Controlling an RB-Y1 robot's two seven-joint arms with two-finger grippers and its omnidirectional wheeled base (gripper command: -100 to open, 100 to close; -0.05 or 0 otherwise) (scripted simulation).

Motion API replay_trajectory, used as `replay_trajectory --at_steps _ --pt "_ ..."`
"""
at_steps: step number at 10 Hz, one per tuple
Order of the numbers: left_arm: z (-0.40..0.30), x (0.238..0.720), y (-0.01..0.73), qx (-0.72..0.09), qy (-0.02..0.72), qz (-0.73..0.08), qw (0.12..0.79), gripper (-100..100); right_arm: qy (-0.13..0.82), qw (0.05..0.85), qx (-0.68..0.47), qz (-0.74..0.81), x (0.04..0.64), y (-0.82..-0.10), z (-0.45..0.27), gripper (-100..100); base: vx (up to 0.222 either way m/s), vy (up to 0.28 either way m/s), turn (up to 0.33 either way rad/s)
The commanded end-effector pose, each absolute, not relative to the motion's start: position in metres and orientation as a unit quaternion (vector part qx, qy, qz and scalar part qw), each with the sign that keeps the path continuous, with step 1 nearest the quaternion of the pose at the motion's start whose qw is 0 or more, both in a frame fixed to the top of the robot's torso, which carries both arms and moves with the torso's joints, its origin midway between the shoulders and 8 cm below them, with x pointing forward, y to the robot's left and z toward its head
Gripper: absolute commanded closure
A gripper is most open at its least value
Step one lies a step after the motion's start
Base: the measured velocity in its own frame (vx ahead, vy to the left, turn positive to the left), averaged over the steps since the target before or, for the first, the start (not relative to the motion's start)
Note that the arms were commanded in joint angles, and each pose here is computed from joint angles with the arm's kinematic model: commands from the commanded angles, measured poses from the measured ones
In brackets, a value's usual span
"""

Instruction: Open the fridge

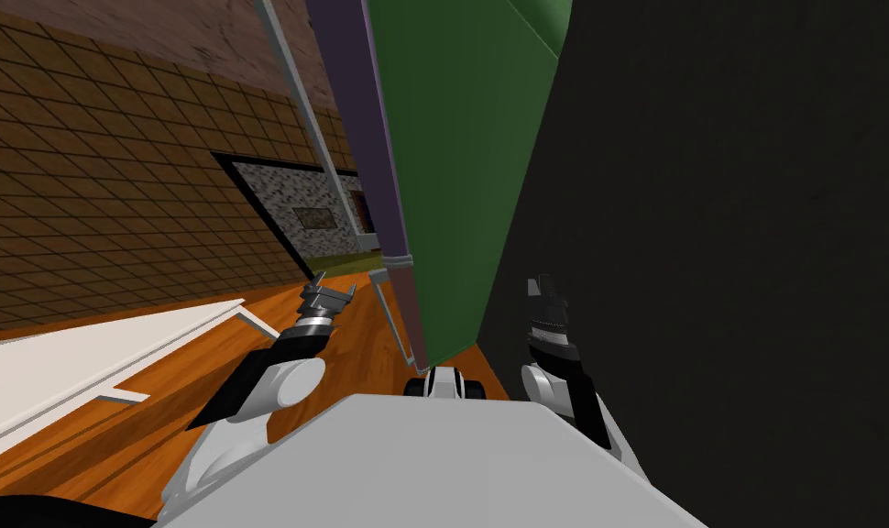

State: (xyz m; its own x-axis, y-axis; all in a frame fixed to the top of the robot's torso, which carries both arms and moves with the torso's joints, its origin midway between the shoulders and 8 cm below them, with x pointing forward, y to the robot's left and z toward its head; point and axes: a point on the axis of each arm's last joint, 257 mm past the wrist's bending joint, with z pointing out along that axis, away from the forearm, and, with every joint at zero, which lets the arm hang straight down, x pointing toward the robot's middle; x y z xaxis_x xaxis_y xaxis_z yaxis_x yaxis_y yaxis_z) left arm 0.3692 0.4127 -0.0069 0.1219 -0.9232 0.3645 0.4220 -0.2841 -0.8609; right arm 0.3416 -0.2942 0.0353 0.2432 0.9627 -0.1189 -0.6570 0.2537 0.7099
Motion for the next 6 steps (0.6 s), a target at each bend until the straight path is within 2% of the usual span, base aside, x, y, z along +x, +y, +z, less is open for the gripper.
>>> replay_trajectory --at_steps 1,6 --pt "-0.018 0.373 0.418 -0.535 0.246 -0.614 0.525 -100 0.281 0.74 0.272 0.547 0.342 -0.294 0.035 0 0.075 -0.108 0.097" --pt "-0.044 0.379 0.427 -0.581 0.251 -0.612 0.475 -100 0.281 0.74 0.272 0.547 0.342 -0.294 0.035 0 0.09 -0.148 0.167"
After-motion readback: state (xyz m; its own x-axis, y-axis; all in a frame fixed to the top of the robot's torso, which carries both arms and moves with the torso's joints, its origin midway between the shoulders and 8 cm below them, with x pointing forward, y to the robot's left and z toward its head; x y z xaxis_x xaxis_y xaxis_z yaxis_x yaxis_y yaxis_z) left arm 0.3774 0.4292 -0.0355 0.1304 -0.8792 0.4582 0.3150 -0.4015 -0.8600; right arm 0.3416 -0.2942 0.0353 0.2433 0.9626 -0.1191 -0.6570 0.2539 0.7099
